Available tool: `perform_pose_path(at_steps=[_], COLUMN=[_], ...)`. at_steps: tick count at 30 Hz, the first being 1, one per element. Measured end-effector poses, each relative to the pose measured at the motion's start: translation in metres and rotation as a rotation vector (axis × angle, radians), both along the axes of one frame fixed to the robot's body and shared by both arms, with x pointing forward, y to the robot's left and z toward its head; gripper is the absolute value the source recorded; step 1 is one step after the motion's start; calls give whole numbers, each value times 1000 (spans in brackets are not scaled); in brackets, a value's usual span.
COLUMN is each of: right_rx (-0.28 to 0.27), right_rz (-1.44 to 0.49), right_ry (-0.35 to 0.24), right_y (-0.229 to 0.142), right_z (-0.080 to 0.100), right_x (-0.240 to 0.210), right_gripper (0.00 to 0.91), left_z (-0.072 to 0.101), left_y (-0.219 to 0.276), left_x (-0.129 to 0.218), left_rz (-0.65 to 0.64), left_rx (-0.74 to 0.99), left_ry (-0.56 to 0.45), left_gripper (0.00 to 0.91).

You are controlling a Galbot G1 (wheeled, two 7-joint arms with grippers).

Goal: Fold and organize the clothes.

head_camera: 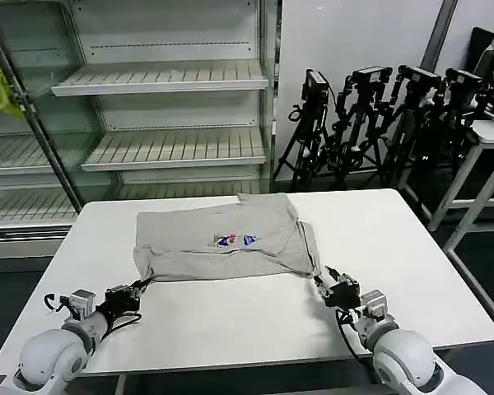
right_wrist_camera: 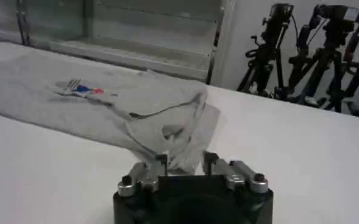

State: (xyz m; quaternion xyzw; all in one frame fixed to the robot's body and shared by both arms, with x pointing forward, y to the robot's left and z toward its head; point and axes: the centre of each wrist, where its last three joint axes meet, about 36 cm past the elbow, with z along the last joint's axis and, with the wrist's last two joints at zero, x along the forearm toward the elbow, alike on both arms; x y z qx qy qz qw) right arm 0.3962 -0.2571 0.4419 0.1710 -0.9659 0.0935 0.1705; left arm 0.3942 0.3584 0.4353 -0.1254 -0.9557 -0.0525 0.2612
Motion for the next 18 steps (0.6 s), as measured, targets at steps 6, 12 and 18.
perform_pose_path(at_steps=[6,12,18], right_rx=[5,12,6], right_rz=[-4,-5,-8], right_ry=[3,10,12], right_y=[4,11,13], right_z=[-8,-20,-29], right_x=[7,18,28], right_gripper=[907,574,181], left_z=[-1,-1,-2], left_y=[-1,-2,-3], left_x=[-1,-2,-3], left_rz=[-4,-12,-14], left_rx=[1,2,0], left_ry=[-2,-2,-4], left_gripper=[50,50,50])
